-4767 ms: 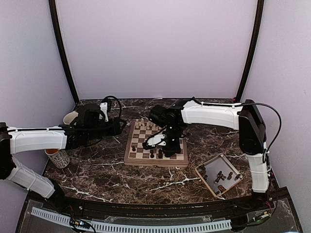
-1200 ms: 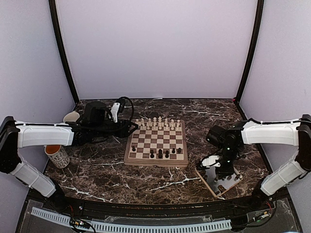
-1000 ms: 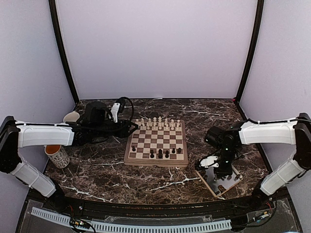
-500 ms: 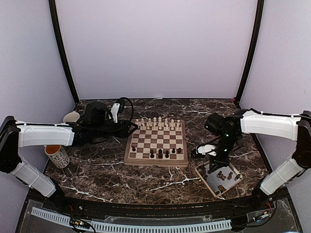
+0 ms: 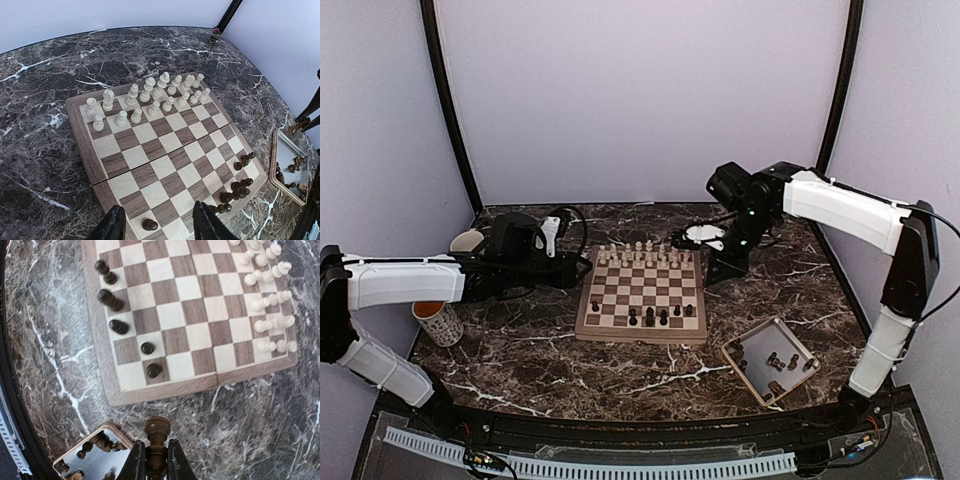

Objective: Set up the chess pieces on the board
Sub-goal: Place the bishop on the chessboard.

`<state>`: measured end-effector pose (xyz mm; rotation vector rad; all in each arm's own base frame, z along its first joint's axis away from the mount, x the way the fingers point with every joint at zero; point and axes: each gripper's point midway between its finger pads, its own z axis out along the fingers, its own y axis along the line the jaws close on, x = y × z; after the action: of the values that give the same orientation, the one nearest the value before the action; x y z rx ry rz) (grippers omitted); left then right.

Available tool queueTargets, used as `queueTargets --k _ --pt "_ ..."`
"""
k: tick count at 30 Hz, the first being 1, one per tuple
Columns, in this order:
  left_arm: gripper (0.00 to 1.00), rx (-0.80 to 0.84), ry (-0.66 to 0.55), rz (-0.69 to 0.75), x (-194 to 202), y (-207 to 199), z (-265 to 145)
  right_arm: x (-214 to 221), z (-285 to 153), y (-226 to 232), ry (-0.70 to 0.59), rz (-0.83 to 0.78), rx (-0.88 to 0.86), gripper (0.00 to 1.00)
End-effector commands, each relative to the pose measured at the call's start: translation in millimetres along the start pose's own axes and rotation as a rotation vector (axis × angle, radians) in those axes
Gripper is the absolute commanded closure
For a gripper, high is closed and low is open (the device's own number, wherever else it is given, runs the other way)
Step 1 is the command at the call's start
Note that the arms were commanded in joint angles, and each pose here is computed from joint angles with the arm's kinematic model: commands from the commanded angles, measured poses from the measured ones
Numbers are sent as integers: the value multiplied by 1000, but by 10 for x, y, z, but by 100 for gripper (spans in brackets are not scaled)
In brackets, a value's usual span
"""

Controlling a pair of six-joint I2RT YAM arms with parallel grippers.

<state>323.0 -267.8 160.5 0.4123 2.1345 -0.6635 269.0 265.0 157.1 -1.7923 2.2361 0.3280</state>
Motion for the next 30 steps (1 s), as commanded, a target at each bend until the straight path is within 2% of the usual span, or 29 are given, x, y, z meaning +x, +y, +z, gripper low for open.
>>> queueTargets --k 1,12,20,25,30 --pt "51 -60 -17 15 13 121 -202 -374 96 -150 -10 6 6 92" --pt "51 -80 -24 17 76 174 -309 -1019 748 -174 30 -39 -14 92" --pt "51 -80 -24 23 77 172 -349 -1176 1138 -161 56 -65 -5 91" --pt "51 -76 -19 24 86 167 -335 -1181 1274 -114 72 -71 -22 84" --pt "50 -65 7 34 139 153 -287 -1242 1140 -195 48 -72 17 73"
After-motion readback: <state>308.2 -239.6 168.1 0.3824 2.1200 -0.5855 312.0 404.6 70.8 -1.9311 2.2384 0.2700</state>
